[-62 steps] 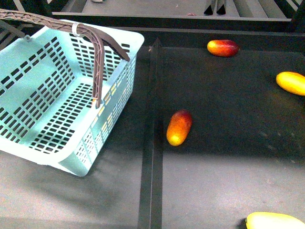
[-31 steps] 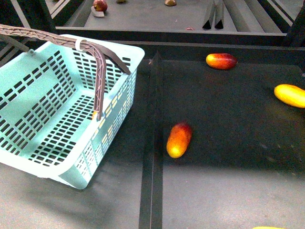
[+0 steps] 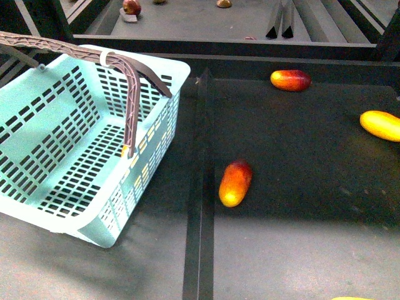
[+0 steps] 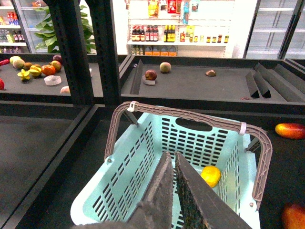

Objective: Pick lemon and mango into basket

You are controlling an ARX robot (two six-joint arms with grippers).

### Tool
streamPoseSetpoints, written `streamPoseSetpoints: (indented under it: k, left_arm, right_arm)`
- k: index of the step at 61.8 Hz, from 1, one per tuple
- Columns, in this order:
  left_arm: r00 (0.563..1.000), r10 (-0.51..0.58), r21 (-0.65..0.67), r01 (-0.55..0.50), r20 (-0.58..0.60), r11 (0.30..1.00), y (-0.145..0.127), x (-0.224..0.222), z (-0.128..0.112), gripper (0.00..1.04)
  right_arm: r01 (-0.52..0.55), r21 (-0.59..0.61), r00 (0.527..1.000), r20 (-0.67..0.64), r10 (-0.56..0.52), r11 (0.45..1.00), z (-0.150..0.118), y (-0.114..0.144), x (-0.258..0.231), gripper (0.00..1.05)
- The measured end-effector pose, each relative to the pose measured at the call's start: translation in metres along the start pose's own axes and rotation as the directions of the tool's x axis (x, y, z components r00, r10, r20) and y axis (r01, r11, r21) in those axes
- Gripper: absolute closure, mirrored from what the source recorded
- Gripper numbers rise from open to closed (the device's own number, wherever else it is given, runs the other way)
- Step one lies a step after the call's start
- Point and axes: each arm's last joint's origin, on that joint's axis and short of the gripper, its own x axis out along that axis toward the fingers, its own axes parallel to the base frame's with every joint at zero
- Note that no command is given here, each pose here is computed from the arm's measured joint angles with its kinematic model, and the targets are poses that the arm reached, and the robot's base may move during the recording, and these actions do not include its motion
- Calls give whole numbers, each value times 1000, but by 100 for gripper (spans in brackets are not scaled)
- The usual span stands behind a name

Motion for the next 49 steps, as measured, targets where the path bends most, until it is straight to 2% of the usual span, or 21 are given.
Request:
streamPoseSetpoints:
  k: [40,44,49]
  left_arm:
    - [1000,0,0,0,5,1000,0,-19,1,102]
    - [1000,0,0,0,-29,1000,0,-25,-3,102]
    - [1000,0,0,0,-2,1000,0,-29,-2,102]
  right_arm:
    - [0,0,1000,0,0,1000,0,0,0,9]
    - [0,0,1000,0,0,1000,0,0,0,9]
    - [0,0,1000,0,0,1000,0,0,0,9]
